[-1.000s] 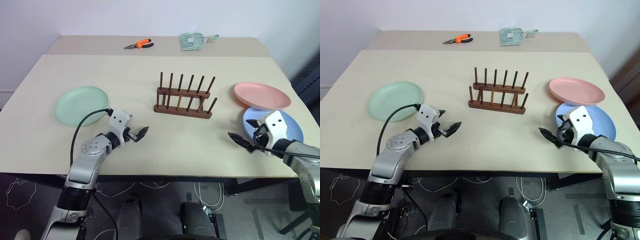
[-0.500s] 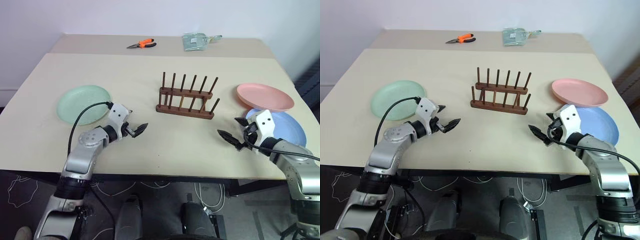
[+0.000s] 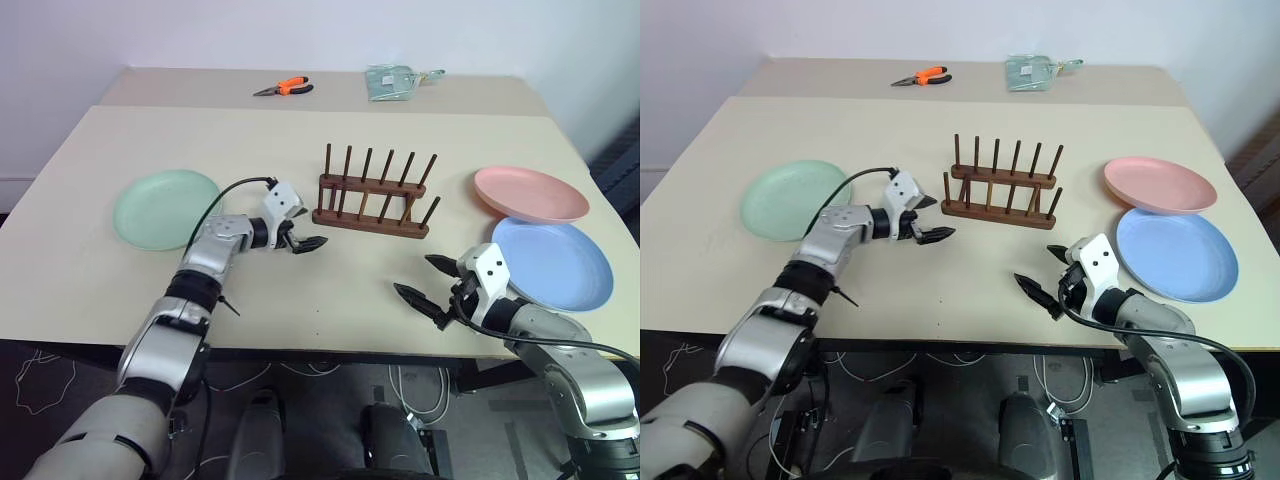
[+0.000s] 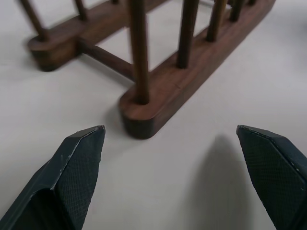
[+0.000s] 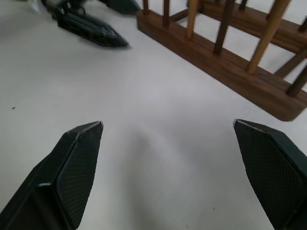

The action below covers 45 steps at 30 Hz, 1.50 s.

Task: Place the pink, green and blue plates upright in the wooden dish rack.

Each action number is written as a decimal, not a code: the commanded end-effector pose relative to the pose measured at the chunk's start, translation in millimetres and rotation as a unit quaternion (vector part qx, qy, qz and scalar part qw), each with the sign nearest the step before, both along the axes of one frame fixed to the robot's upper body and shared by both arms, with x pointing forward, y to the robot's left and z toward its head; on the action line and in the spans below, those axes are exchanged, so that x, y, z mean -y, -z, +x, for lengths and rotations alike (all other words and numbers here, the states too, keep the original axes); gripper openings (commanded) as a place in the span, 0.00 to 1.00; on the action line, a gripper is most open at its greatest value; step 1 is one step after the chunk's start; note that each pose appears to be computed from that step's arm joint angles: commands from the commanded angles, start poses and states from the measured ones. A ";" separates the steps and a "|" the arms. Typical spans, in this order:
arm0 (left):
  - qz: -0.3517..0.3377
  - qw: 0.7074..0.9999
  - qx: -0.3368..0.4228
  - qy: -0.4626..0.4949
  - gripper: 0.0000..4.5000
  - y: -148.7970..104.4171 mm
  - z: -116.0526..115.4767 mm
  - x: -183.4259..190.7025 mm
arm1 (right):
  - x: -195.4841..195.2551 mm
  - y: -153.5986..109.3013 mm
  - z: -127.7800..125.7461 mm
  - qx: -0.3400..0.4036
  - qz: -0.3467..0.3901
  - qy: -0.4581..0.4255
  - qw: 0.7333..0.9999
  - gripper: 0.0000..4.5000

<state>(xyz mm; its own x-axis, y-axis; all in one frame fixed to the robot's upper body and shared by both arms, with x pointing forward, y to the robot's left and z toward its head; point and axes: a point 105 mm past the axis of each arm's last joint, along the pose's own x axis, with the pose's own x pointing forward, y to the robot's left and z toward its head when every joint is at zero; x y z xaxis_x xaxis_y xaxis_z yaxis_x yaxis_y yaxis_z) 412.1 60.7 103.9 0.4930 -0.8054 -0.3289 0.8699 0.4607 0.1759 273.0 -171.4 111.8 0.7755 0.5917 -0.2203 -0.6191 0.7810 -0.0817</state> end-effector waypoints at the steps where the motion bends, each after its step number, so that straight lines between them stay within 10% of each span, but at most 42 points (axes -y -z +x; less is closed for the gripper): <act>1: -0.003 1.000 0.016 -0.002 0.89 -7.3 6.5 6.5 | -7.8 -13.1 -5.1 0.032 0.000 -0.008 0.999 1.00; 9: -0.013 1.000 0.017 -0.002 0.16 3.6 3.2 14.8 | -4.2 -10.6 -7.6 0.031 -0.012 -0.005 0.999 1.00; 21: -0.011 0.987 0.042 0.157 0.16 -2.2 -72.8 13.4 | 14.3 -3.4 -14.6 -0.009 -0.052 -0.029 0.998 1.00; 34: 0.052 0.993 0.015 0.108 0.16 14.9 -70.8 -30.1 | 32.4 4.0 -13.0 -0.016 -0.065 -0.008 0.998 1.00; 45: 0.016 0.999 -0.026 0.044 0.16 9.0 -92.2 -61.4 | 24.1 11.2 -11.3 -0.024 -0.066 -0.009 0.997 0.02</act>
<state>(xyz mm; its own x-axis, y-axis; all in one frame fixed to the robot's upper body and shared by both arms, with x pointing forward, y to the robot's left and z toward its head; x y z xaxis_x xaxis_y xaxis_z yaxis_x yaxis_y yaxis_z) 319.9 120.9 89.6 0.3806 -0.8329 -0.4017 0.9247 0.3447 0.1616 260.5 -202.6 93.7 0.7530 0.5481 -0.3641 -0.6265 0.7663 -0.1422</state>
